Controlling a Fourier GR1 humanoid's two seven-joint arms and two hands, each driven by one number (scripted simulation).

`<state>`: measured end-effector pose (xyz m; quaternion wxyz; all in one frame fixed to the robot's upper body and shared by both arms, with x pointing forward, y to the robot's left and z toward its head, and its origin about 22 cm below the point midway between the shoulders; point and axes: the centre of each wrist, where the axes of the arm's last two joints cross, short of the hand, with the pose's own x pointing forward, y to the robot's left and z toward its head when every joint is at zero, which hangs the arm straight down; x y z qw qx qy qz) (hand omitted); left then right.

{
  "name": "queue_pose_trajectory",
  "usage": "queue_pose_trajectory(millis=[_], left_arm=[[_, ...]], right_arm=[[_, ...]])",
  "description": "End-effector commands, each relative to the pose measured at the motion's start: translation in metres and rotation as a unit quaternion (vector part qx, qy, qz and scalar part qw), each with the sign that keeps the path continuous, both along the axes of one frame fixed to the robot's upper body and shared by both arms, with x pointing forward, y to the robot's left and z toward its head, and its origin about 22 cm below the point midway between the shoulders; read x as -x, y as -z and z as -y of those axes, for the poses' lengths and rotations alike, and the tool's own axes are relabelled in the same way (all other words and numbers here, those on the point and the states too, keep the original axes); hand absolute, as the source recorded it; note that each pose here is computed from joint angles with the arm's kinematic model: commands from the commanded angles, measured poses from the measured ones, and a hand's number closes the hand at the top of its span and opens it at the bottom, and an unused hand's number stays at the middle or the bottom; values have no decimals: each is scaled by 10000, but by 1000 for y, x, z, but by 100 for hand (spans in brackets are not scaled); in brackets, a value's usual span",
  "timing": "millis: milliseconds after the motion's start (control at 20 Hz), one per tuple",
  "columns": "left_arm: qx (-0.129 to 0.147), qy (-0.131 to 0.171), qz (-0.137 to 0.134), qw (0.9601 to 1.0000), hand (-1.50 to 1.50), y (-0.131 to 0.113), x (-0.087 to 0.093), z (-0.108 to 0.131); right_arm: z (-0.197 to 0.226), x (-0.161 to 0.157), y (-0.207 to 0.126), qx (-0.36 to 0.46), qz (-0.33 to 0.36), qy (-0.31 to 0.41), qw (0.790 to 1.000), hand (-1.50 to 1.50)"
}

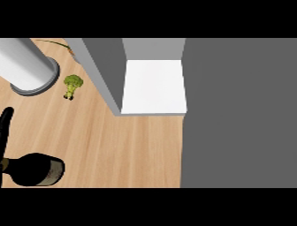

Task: Pick up the wine, place it into the cabinet and close the cabinet

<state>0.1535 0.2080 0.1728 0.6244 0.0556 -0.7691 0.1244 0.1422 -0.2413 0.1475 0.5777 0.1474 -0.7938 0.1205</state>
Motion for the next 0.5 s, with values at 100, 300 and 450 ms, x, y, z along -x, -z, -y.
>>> queue_pose_trajectory(millis=[100, 300, 450], left_arm=[[50, -295, 152, 9994, -150, -26, 27, 15], [40, -328, 228, 9992, -150, -35, 21, 13], [-24, -233, 222, 9995, -150, -39, 27, 10]], right_arm=[[-2, 35, -26, -226, 117, -211, 9995, -150], [-4, 30, -29, -200, 69, -204, 9996, -150], [-12, 36, -34, -308, 13, -263, 9992, -150]])
